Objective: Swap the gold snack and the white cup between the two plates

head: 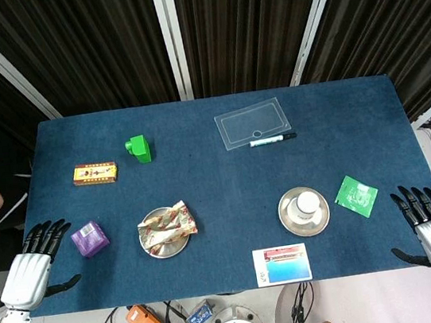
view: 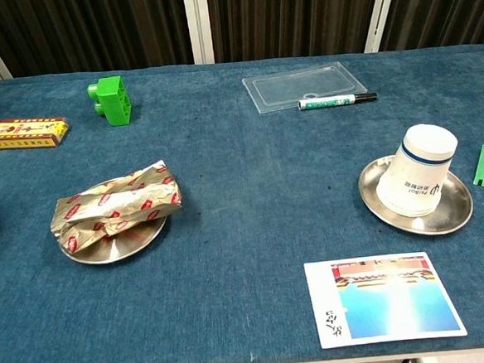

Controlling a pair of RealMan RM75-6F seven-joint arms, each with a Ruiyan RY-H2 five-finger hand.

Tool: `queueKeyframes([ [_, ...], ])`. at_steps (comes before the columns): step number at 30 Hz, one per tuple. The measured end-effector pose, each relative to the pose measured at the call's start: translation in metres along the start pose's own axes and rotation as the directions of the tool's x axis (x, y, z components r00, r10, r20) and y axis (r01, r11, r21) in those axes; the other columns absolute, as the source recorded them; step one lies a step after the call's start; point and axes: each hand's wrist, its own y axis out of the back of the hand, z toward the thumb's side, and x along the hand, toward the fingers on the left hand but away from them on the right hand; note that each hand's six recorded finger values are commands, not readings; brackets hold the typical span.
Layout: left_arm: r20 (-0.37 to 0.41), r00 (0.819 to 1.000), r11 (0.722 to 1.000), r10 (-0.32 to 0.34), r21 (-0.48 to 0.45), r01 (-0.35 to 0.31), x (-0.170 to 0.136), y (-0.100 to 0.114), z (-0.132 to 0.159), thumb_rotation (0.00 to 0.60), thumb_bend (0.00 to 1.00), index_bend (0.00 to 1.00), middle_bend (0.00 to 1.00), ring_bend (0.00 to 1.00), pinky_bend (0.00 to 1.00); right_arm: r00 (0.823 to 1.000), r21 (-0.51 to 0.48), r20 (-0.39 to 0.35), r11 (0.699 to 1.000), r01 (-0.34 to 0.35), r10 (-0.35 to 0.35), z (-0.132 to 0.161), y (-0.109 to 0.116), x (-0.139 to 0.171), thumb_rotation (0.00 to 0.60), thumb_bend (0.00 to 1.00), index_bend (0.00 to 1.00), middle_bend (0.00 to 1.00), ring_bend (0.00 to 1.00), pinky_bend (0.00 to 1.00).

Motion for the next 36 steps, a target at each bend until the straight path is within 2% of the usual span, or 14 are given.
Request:
queueKeyframes([
  [5, 0.035, 0.999, 1.000, -0.015, 0.001, 0.015, 0.002, -0.005, 0.007, 0.600, 0.08, 0.08, 0.06, 0.01, 0.07, 1.000, 0.005, -0.001, 1.000, -0.003, 0.003, 0.000, 0.000, 0.001, 0.499, 0.27, 0.00, 0.00, 0.00, 0.00],
  [8, 0.090, 0.996, 0.999, -0.017, -0.046, 0.022, 0.007, -0.010, 0.020, 0.600, 0.10, 0.08, 0.06, 0.02, 0.12, 1.000, 0.006, 0.000, 1.000, -0.001, 0.001, 0.000, 0.000, 0.001, 0.500, 0.27, 0.00, 0.00, 0.00, 0.00],
  [11, 0.164, 0.986, 0.988, -0.012, -0.150, 0.037, 0.017, -0.020, 0.042, 0.600, 0.15, 0.08, 0.09, 0.07, 0.14, 1.000, 0.011, 0.000, 1.000, -0.002, 0.002, 0.001, -0.001, 0.001, 0.500, 0.27, 0.00, 0.00, 0.00, 0.00],
  [14, 0.232, 0.973, 0.965, -0.002, -0.253, 0.063, 0.034, -0.036, 0.075, 0.600, 0.18, 0.08, 0.12, 0.10, 0.14, 1.000, 0.009, 0.000, 1.000, -0.003, 0.003, 0.002, -0.002, 0.001, 0.500, 0.27, 0.00, 0.00, 0.00, 0.00],
  [18, 0.271, 0.962, 0.969, -0.038, -0.226, 0.102, 0.054, -0.051, 0.104, 0.600, 0.19, 0.10, 0.12, 0.10, 0.14, 1.000, 0.006, -0.001, 1.000, -0.009, 0.009, 0.002, -0.002, 0.000, 0.499, 0.27, 0.00, 0.00, 0.00, 0.00],
  [22, 0.269, 0.961, 0.982, -0.068, -0.152, 0.113, 0.079, -0.066, 0.131, 0.600, 0.19, 0.10, 0.14, 0.13, 0.17, 1.000, -0.002, -0.002, 1.000, -0.014, 0.014, 0.000, -0.001, -0.001, 0.500, 0.27, 0.00, 0.00, 0.00, 0.00],
  [29, 0.173, 0.972, 0.984, -0.157, -0.059, 0.169, 0.111, -0.093, 0.152, 0.600, 0.18, 0.16, 0.17, 0.16, 0.25, 1.000, -0.011, -0.009, 1.000, -0.017, 0.017, -0.002, 0.001, -0.002, 0.499, 0.27, 0.00, 0.00, 0.00, 0.00],
  [32, 0.147, 0.971, 0.979, -0.188, -0.046, 0.196, 0.118, -0.102, 0.159, 0.600, 0.18, 0.22, 0.23, 0.22, 0.31, 1.000, -0.012, -0.011, 1.000, -0.015, 0.015, -0.002, 0.002, -0.002, 0.500, 0.27, 0.00, 0.00, 0.00, 0.00],
  [36, 0.141, 0.973, 0.980, -0.184, -0.048, 0.192, 0.123, -0.105, 0.169, 0.600, 0.25, 0.38, 0.40, 0.39, 0.46, 1.000, -0.014, -0.012, 1.000, -0.013, 0.013, -0.001, 0.002, -0.002, 0.500, 0.27, 0.00, 0.00, 0.00, 0.00],
])
